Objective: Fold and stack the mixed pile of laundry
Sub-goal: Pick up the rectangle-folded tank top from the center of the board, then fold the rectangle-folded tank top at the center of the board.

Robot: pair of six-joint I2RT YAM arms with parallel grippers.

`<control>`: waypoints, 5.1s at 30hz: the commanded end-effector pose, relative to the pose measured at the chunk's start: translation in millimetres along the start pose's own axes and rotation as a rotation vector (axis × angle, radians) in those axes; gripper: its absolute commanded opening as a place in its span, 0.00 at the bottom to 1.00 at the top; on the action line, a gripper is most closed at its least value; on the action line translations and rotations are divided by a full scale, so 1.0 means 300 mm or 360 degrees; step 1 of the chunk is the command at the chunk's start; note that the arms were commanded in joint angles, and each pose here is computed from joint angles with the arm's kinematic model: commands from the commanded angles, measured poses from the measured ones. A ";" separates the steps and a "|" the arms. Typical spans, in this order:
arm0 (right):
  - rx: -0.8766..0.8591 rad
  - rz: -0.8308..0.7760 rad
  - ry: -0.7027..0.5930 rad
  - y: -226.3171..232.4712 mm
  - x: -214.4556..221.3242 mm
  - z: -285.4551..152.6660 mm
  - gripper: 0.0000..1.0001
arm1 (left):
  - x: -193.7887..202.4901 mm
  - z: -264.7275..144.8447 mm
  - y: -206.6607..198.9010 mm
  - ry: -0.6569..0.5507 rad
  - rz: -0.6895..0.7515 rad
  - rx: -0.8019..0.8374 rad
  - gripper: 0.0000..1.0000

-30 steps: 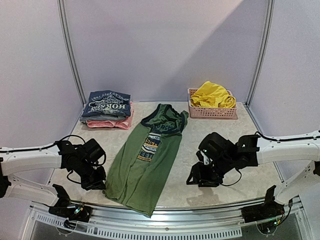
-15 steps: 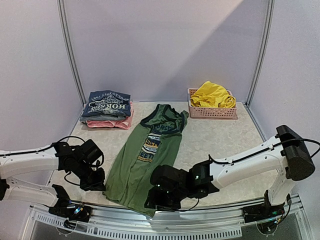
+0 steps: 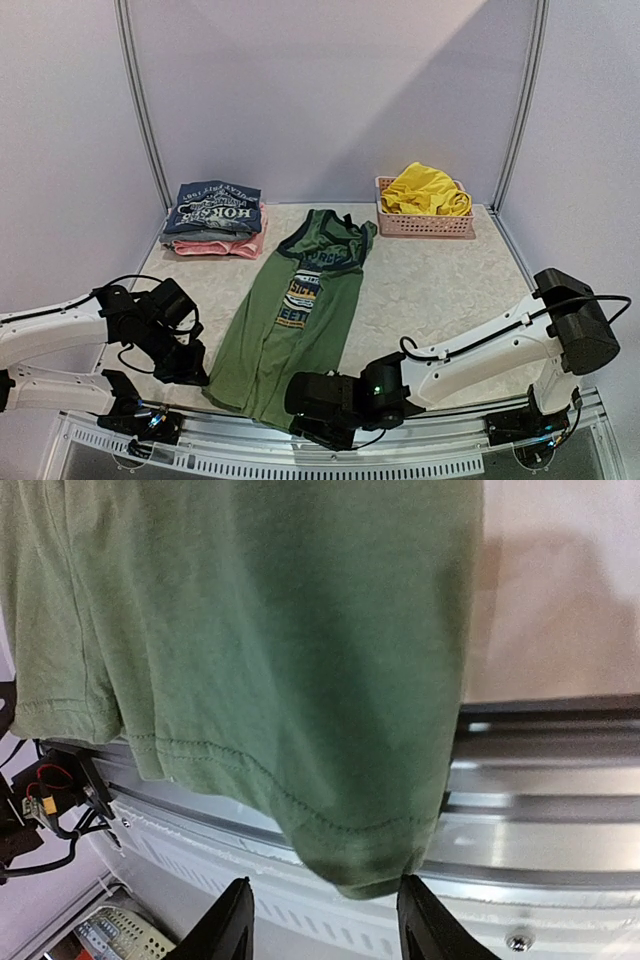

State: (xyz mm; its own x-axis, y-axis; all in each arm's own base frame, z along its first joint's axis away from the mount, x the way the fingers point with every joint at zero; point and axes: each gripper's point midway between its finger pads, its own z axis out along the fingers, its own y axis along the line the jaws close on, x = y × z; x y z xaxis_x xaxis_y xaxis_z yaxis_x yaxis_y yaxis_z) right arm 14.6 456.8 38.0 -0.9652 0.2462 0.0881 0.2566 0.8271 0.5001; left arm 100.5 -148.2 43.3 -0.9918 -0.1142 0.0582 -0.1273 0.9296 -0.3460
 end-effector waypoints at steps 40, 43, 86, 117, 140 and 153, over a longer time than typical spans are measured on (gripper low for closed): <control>-0.0106 0.0297 -0.0161 -0.106 -0.016 0.104 0.22 | 0.036 0.010 0.003 0.0093 0.0016 0.0034 0.00; -0.0087 0.0299 -0.0178 -0.115 -0.022 0.096 0.12 | 0.037 0.008 0.005 0.0090 0.0014 0.0032 0.00; 0.0199 -0.0243 -0.0177 -0.138 -0.443 -0.555 0.00 | -0.120 -0.136 -0.505 -0.0271 -0.0183 0.0248 0.00; 0.0381 -0.0282 -0.0104 0.012 -0.954 -0.424 0.00 | -0.660 -0.079 -0.529 -0.0213 -0.0074 0.0077 0.00; 0.0319 -0.0298 -0.0022 -0.002 -1.124 -0.326 0.00 | -0.828 0.004 -0.457 -0.0215 -0.0113 -0.0005 0.00; 0.0337 -0.0288 0.0050 -0.045 -1.190 -0.250 0.01 | -0.887 0.095 -0.423 -0.0178 -0.0143 -0.0023 0.00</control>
State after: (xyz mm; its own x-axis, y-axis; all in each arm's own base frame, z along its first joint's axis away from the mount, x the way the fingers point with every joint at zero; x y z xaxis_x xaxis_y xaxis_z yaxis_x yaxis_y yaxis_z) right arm 344.1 319.2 75.8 -0.9959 0.0864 0.0268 0.0904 0.9451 0.3141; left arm 366.6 -247.5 51.9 -0.9738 -0.2271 -0.0087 -0.2125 0.9232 -0.3203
